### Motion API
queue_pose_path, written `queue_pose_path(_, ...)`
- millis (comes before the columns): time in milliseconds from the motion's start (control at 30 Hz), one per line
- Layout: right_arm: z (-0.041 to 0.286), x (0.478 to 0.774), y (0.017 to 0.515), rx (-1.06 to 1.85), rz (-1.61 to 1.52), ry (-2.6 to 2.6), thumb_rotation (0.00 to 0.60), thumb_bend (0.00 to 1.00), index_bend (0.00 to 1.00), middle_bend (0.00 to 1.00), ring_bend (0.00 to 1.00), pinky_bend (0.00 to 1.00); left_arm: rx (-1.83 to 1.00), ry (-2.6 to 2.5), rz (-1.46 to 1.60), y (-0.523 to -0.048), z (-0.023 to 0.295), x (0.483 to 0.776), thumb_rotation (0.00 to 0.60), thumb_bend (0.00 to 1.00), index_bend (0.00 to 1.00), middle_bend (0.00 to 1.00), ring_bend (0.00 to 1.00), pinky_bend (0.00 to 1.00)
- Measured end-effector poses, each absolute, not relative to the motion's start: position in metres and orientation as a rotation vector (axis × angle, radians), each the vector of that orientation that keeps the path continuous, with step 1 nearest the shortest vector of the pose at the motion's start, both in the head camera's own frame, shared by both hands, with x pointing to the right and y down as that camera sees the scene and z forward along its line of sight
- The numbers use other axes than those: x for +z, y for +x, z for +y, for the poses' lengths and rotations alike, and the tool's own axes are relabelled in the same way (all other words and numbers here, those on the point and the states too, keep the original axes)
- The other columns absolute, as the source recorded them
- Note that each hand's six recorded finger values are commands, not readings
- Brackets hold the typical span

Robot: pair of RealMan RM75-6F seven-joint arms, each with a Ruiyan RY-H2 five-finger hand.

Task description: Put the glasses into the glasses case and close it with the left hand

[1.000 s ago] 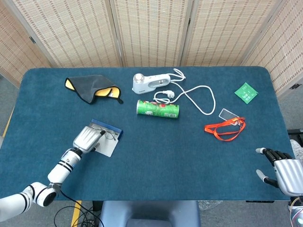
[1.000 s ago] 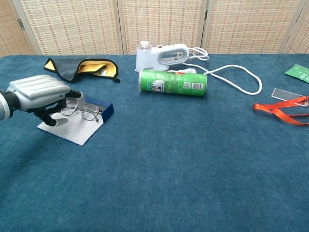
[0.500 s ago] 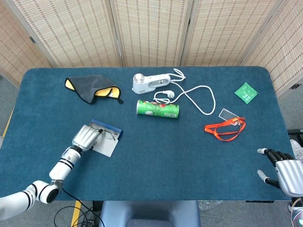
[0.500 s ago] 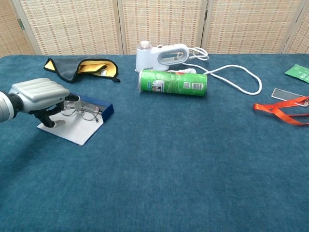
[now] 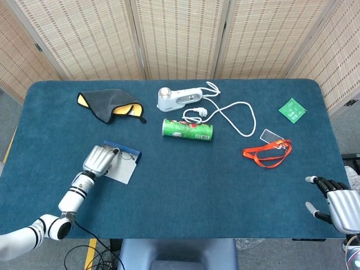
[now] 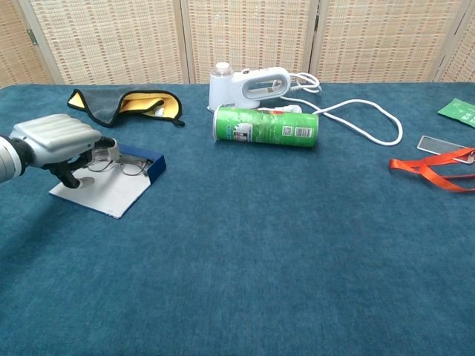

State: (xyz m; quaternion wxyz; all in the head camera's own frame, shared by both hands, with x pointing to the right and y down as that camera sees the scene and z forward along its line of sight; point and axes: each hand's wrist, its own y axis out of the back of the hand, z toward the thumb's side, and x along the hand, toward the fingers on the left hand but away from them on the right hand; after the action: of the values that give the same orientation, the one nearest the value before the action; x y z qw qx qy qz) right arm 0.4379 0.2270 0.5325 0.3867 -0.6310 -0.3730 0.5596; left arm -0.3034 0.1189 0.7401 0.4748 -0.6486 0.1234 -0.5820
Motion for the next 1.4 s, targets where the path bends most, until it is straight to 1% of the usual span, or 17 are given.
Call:
queue_pose_path(267,0.225,0.534,0.435,1.412,-0.946,-1.617,0.600,0.21,0.30,0.37,0.43,0.44,-1.407,-1.602,0.347,-0.310,0.127,0.723,0.600,0.41,0.27,0.86,0.85,0.93)
queue_pose_path(400,0.225,0.535,0.434,1.410,-0.943,-1.623,0.600,0.21,0.30,0.37,0.43,0.44,-1.375,-1.615,0.398,-0.314,0.134,0.712,0.600,0.41,0.28,0.86,0.85,0.93)
queue_pose_path(533,0.225,0.536,0.432,1.403,-0.939,-1.627,0.600,0.21,0.30,0.37,0.43,0.44,-1.331,-1.644,0.439,-0.315,0.144,0.706,0.600,0.33,0.32,0.86,0.85,0.93)
queue_pose_path(833,0.225,0.536,0.430,1.399,-0.934,-1.631,0.600,0.21,0.30,0.37,0.43,0.44,-1.292,-1.721,0.460,-0.306,0.169,0.716,0.600,0.33,0.33,0.86,0.86,0.93)
queue_pose_path(1400,0.226,0.535,0.433,1.408,-0.937,-1.625,0.600,0.21,0.30,0.37,0.43,0.44,-1.314,-1.752,0.438,-0.293,0.175,0.730,0.600,0.33,0.33,0.86,0.86,0.93)
